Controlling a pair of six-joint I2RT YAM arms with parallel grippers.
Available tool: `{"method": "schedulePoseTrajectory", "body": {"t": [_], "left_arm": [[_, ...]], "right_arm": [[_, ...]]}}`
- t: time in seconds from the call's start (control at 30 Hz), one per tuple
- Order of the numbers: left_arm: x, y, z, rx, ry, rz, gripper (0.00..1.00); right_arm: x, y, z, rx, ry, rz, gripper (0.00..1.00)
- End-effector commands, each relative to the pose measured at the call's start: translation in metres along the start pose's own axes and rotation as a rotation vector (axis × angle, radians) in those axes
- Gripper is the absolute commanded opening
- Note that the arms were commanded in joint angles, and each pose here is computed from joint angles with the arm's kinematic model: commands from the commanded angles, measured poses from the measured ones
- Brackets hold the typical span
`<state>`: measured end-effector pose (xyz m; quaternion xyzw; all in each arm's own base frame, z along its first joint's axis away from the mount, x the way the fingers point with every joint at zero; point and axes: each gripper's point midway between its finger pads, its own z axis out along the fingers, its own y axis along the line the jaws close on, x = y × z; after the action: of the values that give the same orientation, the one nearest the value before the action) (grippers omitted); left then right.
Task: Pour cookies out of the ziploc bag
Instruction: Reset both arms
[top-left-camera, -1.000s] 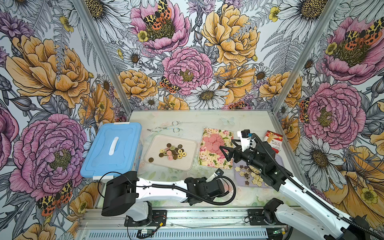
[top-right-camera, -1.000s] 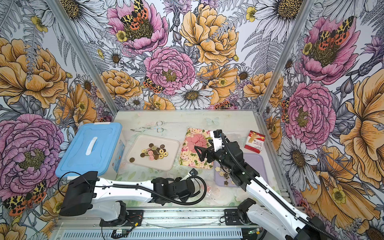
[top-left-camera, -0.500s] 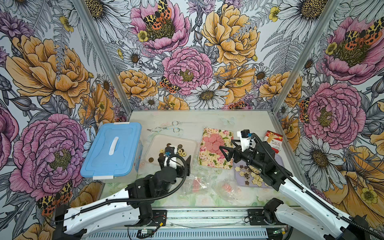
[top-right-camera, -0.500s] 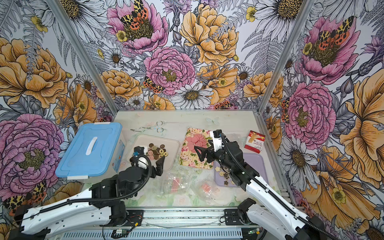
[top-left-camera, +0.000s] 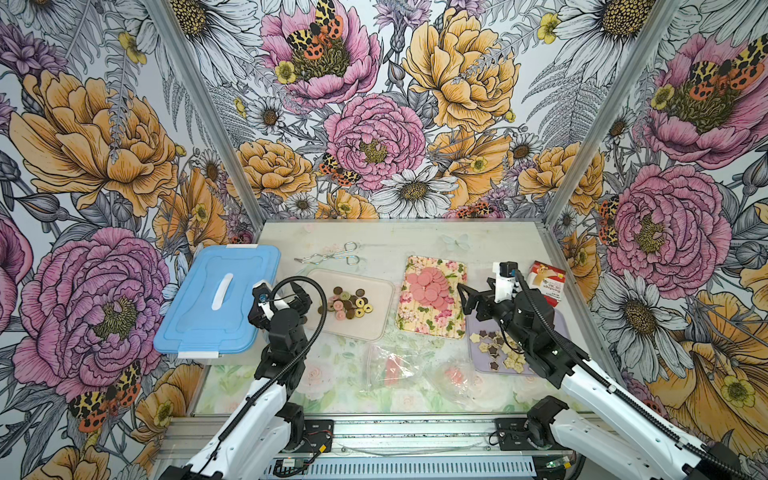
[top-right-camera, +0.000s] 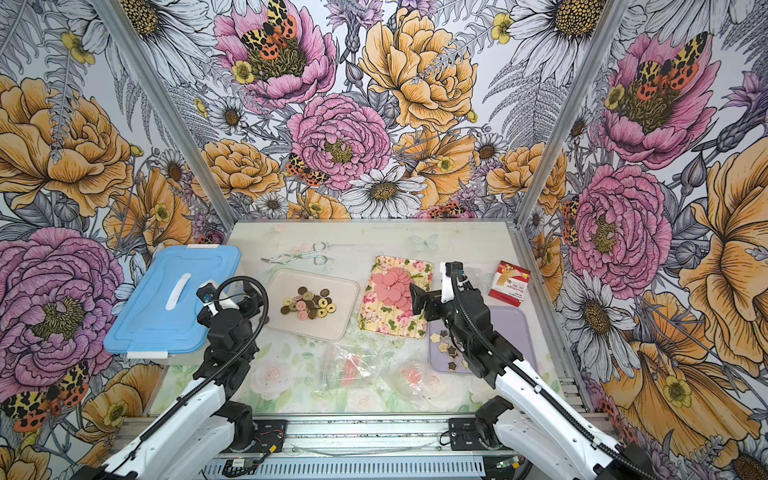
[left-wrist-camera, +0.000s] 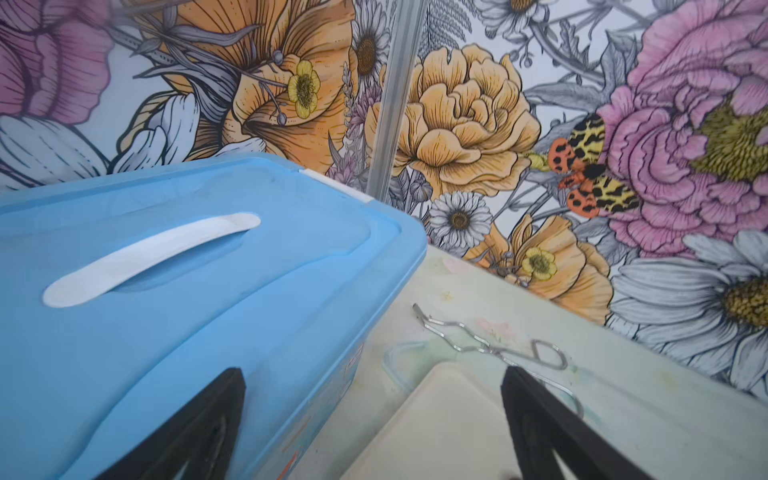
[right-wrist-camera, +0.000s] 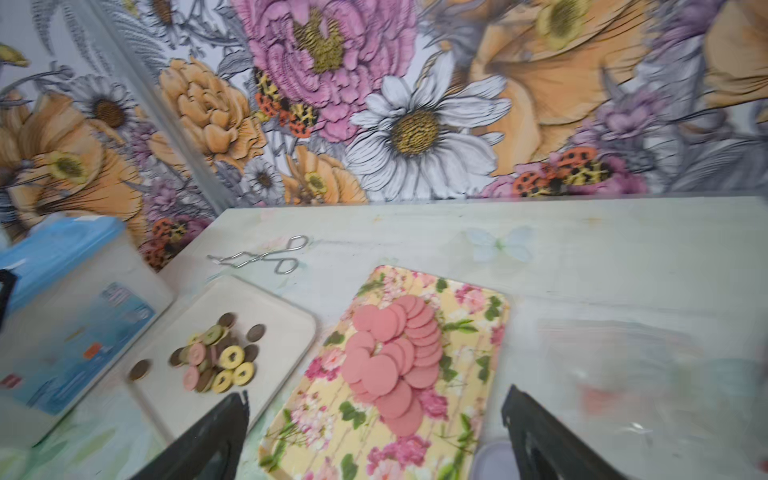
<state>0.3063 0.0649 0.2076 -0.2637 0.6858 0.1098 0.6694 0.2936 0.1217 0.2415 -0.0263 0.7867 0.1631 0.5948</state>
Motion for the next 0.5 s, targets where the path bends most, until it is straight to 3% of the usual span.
{"method": "schedulePoseTrajectory", "body": {"t": [0.0,0.1,0.17,0.27,0.47], "left_arm": [[0.032,0.005,0.025,0.027,0.05,0.018,0.99],[0.052,0.0,0.047,0.036,0.06,0.093,0.99],[0.062,-0.004,0.056,0.111,0.041,0.063,0.99],[0.067,-0.012,0.057,0.169,0.084,0.076,0.99],[0.078,-0.028,0.057,0.256,0.092,0.117,0.99]], "right_arm": [[-0.036,-0.065,-0.042,0.329,-0.203,-0.015,1.0],[-0.048,-0.098,-0.083,0.484,-0.347,-0.006,1.0],[-0.053,-0.111,-0.104,0.535,-0.439,0.0,1.0],[-0.048,-0.121,-0.108,0.559,-0.506,0.009,1.0],[-0.019,-0.13,-0.041,0.593,-0.291,-0.104,1.0]]}}
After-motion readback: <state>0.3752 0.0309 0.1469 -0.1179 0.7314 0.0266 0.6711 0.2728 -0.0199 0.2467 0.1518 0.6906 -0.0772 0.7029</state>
